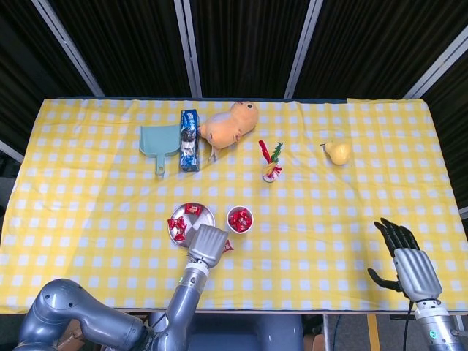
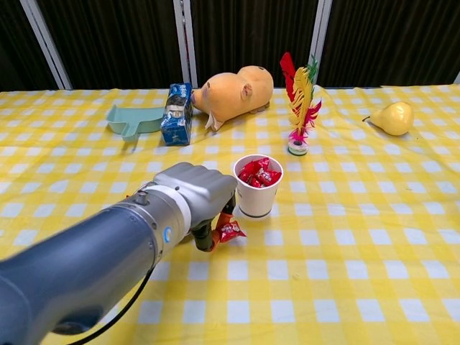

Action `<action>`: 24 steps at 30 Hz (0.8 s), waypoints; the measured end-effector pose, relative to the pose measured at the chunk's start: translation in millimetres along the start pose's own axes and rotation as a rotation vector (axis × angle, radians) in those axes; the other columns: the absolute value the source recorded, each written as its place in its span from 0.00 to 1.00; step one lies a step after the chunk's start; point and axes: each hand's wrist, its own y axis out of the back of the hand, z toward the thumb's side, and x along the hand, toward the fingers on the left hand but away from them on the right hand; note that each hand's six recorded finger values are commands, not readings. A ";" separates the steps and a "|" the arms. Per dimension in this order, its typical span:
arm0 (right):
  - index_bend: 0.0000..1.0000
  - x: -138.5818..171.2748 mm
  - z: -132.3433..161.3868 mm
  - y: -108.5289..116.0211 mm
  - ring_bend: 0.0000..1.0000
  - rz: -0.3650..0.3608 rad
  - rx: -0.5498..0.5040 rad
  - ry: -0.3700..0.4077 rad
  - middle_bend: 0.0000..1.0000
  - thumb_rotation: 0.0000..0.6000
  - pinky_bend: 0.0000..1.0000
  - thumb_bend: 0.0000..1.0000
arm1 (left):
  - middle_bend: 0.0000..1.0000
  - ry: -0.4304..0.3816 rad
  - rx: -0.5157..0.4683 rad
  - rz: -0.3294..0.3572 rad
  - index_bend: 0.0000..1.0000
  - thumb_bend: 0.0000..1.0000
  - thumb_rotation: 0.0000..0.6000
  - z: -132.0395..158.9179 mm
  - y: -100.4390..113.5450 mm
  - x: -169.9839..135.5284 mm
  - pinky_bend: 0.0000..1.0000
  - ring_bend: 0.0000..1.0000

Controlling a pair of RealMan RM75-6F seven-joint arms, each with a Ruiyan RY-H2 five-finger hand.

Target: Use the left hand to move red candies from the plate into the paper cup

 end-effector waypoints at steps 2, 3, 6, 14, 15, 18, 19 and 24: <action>0.00 0.1 0.1 -0.1 0.00 0.000 0.001 0.000 0.00 1.00 0.00 0.34 | 1.00 -0.007 -0.008 0.011 0.58 0.54 1.00 -3.5 6.0 -4.5 1.00 1.00; 0.00 0.1 0.2 0.0 0.00 -0.001 0.001 0.000 0.00 1.00 0.00 0.34 | 1.00 -0.011 -0.015 0.020 0.58 0.54 1.00 -5.9 10.6 -7.5 1.00 1.00; 0.00 0.0 -0.1 -0.1 0.00 -0.002 0.001 -0.002 0.00 1.00 0.00 0.34 | 1.00 -0.022 -0.038 0.043 0.58 0.54 1.00 -11.1 23.7 -14.3 1.00 1.00; 0.00 -0.4 0.2 0.2 0.00 -0.002 0.001 -0.002 0.00 1.00 0.00 0.34 | 1.00 -0.046 -0.096 0.137 0.58 0.54 1.00 -17.9 69.9 -23.9 1.00 1.00; 0.00 -0.3 0.2 0.2 0.00 -0.002 0.000 -0.003 0.00 1.00 0.00 0.34 | 1.00 -0.048 -0.099 0.148 0.58 0.54 1.00 -17.3 75.5 -23.3 1.00 1.00; 0.00 -0.2 -0.1 -0.1 0.00 -0.002 -0.001 -0.005 0.00 1.00 0.00 0.34 | 1.00 -0.047 -0.089 0.162 0.57 0.54 1.00 -15.6 83.8 -18.6 1.00 1.00; 0.00 -0.3 -0.1 0.0 0.00 -0.002 -0.001 -0.005 0.00 1.00 0.00 0.34 | 1.00 -0.044 -0.085 0.163 0.57 0.54 1.00 -15.4 85.0 -16.4 1.00 1.00; 0.00 -1.2 -1.2 0.7 0.00 -0.004 -0.004 -0.008 0.00 1.00 0.00 0.34 | 1.00 -0.018 -0.071 0.152 0.57 0.54 1.00 -12.9 86.9 0.8 1.00 1.00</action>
